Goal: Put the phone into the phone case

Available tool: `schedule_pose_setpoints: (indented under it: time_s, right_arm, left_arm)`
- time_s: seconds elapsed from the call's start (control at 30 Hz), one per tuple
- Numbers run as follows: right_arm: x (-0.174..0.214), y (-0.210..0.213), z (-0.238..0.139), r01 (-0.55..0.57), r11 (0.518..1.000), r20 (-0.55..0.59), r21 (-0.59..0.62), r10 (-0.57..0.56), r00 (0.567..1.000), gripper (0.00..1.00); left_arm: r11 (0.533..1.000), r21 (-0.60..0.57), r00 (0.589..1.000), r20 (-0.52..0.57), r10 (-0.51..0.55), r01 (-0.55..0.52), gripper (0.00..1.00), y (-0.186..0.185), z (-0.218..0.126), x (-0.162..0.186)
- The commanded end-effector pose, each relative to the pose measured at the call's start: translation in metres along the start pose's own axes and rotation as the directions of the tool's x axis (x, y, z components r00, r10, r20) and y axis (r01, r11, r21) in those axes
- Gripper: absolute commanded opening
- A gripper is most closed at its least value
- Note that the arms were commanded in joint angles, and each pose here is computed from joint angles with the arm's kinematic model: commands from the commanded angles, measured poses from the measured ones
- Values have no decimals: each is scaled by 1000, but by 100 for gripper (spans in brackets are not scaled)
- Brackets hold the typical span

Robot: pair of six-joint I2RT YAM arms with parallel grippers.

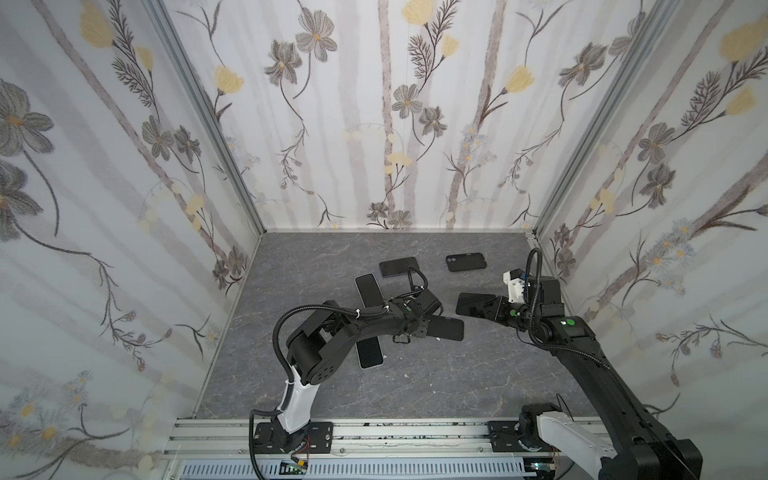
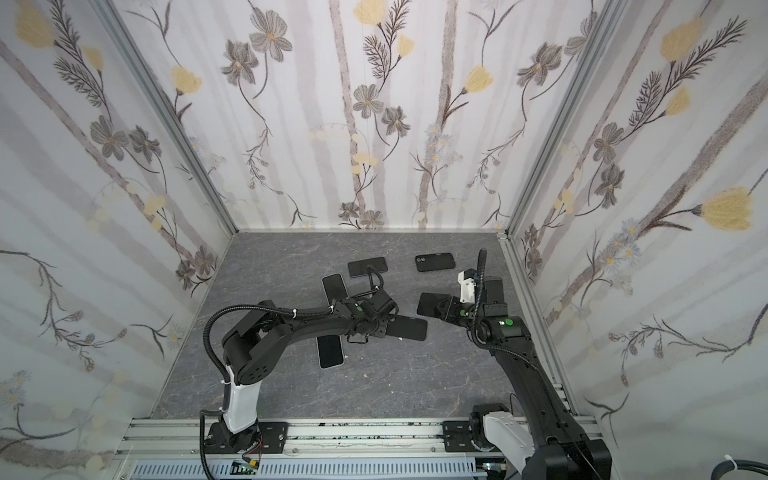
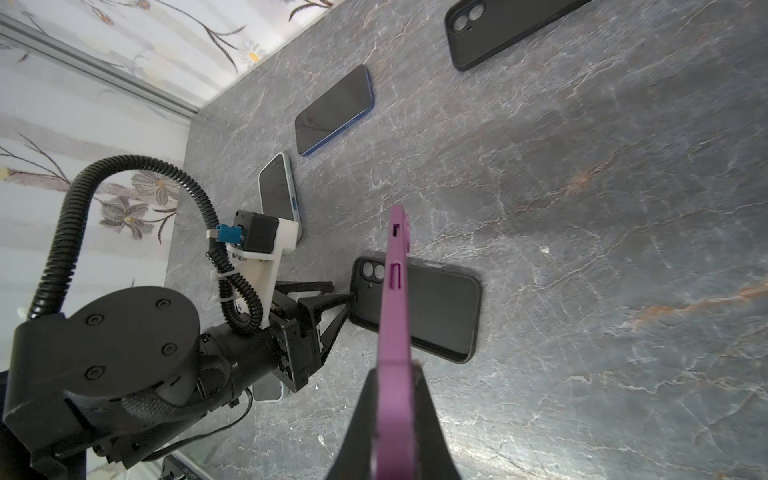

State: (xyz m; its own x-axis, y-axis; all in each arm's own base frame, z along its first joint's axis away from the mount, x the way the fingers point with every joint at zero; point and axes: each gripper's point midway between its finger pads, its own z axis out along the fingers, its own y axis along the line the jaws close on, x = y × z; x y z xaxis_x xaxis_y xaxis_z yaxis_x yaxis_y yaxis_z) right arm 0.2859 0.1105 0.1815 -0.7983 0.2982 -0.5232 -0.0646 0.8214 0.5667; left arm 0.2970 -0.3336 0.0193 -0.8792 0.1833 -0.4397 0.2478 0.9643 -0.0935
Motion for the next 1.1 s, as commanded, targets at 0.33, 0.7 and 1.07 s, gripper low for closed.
schedule_pose_setpoints:
  time_s: [0.33,0.7,1.07]
  right_arm:
    - [14,43,15,-6,987,-48,-160,-2,999,0]
    - [50,36,47,-134,973,-204,-187,95,974,0]
    - [61,38,70,-188,956,-296,-223,117,948,0]
  left_arm:
    - [932,298,976,8,-219,206,46,-19,-46,-12]
    - [908,357,973,-11,-229,218,46,-7,-35,-28]
    - [886,384,964,-50,-260,259,46,-6,-26,-22]
